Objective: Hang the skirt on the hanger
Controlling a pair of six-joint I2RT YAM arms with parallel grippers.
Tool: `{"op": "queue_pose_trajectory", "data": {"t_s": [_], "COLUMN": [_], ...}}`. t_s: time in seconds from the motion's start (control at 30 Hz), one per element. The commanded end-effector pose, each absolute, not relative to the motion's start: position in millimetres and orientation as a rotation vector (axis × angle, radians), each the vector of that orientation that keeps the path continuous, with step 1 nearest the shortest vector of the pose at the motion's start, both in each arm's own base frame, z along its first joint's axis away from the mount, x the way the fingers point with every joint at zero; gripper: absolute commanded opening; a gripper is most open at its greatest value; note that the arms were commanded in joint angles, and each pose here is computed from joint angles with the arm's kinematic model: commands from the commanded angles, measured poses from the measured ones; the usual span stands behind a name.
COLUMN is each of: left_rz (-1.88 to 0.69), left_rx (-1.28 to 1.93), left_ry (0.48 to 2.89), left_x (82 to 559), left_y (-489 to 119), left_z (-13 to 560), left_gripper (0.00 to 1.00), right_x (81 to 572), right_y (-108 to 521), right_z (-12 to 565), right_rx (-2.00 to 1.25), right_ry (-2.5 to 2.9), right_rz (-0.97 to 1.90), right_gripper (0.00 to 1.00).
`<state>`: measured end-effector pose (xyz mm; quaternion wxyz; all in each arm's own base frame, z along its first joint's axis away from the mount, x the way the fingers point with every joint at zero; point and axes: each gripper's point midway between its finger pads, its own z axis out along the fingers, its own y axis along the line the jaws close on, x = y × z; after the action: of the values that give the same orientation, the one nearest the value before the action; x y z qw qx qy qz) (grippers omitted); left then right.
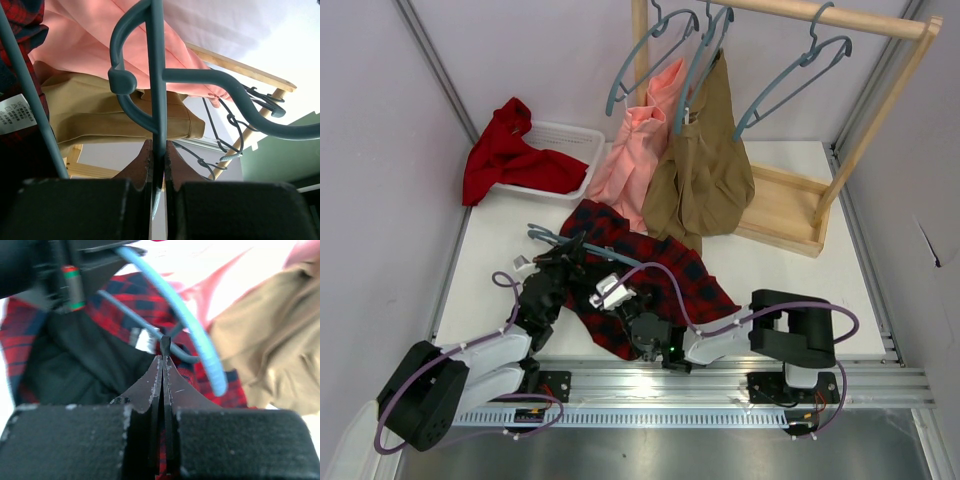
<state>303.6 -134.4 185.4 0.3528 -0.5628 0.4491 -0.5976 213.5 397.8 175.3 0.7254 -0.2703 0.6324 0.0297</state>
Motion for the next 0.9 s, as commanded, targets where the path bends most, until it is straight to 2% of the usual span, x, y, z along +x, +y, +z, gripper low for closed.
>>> {"op": "queue_pose_trajectory", "data": {"t_s": [0.0, 0.3, 0.67, 0.87], "left_rz": [-1.648, -1.670, -1.663, -1.662], "left_rx": [-1.594, -1.606, -1.614, -1.613], "left_ry": [1.097, 1.063, 1.056, 1.057], "left_x": [308, 306, 305, 305], "left_y": [-137, -134, -132, -132], "left_z": [193, 196, 193, 192], "left_gripper": [0.00, 0.00, 0.00, 0.00], "right_x": [199, 205, 219, 226], "right_y": [420, 412, 355, 345], "right_z": [182, 162, 177, 184], "right_rx": [-0.677, -0.734, -0.506, -0.459], "right_ry": [1.400, 1.457, 1.519, 1.510], "right_rz": [0.255, 0.197, 0.014, -0.025], "right_gripper": [0.00, 0.00, 0.00, 0.00]}}
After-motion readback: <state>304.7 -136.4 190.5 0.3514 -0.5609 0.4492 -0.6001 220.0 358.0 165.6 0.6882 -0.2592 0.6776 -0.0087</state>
